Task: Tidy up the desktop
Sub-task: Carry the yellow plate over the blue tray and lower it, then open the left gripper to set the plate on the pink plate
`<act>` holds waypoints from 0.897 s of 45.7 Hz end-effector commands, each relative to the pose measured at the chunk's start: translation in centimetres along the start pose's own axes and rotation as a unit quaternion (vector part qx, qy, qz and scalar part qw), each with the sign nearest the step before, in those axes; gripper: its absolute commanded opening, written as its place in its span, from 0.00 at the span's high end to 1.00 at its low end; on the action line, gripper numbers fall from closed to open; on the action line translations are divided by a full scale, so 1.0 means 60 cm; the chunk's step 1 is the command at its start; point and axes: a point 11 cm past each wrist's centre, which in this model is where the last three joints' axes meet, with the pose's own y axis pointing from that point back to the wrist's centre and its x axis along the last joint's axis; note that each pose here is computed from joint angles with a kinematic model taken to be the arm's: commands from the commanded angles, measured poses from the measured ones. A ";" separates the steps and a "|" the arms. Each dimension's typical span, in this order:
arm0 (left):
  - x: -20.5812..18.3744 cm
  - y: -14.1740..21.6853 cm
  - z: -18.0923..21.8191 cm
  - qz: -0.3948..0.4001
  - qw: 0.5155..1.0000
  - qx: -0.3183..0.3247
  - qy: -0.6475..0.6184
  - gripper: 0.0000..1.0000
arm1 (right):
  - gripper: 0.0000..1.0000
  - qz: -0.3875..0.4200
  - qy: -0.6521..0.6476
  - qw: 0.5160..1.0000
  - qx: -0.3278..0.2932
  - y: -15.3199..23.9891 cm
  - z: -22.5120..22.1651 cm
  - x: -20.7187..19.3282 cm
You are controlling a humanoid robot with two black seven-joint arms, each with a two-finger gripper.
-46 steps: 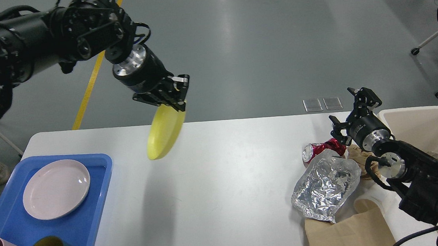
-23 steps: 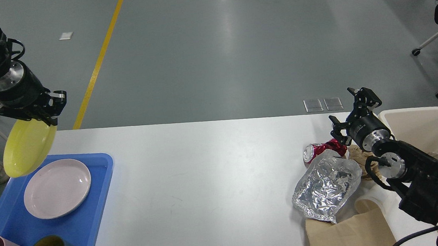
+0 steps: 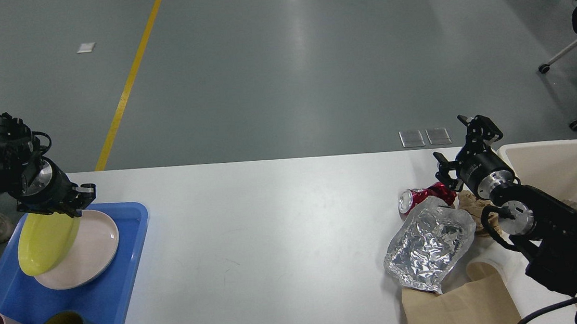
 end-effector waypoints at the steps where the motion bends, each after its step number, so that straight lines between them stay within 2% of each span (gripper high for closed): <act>1: -0.005 -0.023 -0.002 0.032 0.999 0.024 -0.006 1.00 | 0.00 0.000 0.000 1.000 0.000 0.000 0.000 0.000; 11: -0.011 -0.033 0.003 0.034 0.999 0.020 -0.005 1.00 | 0.00 0.000 0.000 1.000 0.000 0.000 0.000 0.000; 27: -0.064 -0.083 0.040 0.002 1.000 -0.003 -0.008 1.00 | 0.00 0.000 0.000 1.000 0.000 0.000 0.000 0.000; 36: -0.072 -0.090 0.050 -0.003 1.000 -0.006 -0.013 1.00 | 0.00 0.000 0.000 1.000 0.000 0.000 0.000 0.000; 41: -0.072 -0.090 0.050 -0.002 1.000 -0.009 -0.011 0.83 | 0.00 0.000 0.000 1.000 0.000 0.000 0.000 0.000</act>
